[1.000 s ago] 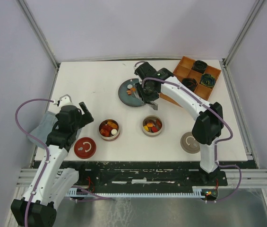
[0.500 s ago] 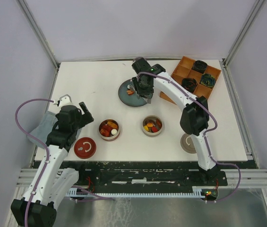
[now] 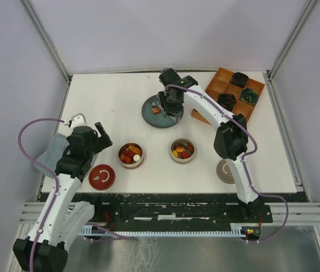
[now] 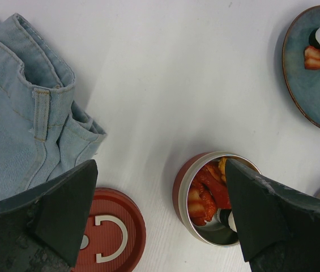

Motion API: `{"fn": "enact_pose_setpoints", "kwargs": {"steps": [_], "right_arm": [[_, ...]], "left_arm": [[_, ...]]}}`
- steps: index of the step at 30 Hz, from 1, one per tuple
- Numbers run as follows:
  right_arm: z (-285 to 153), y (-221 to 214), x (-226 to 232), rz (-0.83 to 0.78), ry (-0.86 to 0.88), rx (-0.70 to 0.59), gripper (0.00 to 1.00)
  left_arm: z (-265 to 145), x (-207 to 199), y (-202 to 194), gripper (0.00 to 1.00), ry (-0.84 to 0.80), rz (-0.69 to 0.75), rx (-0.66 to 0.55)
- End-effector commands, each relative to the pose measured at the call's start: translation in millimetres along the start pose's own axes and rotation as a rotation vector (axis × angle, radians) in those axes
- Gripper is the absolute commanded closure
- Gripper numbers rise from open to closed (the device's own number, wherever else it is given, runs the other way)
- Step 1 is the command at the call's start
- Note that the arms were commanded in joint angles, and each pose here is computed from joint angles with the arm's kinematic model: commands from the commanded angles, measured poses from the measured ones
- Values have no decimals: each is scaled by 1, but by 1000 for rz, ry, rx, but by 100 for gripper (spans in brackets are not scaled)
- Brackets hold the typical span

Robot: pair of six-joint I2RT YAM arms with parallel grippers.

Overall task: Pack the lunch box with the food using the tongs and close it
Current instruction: Pick up the fake food from the plate.

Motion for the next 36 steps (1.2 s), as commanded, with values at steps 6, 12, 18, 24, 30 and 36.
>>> {"fn": "enact_pose_setpoints", "kwargs": {"steps": [6,12,18,24,30,36], "right_arm": [[-3,18,5,119,120,-35,49],[2,11,9,102,153,4,51],[2,9,12,100,171,19,50],[1,10,10,102,157,12,51],[-4,15,5,103,131,-22,49],[2,11,6,86,132,11,49]], "left_arm": [[-1,-2,10,1,-14,12,-50],[0,-1,10,1,-13,13,-45],[0,-2,10,1,-14,14,-43],[1,-2,9,1,-14,14,-42],[1,-2,9,1,-14,15,-42],[1,-2,9,1,-12,17,-39]]}}
Point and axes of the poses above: each gripper's point midway between its finger pads, its own z axis out along the fingers, its own x axis along the line the jaws close on, y = z × x, the point moved 1 cm from there along -z, back along the fingers, and after that the axes turned 2 degrees about z, right-handed, at the moved point
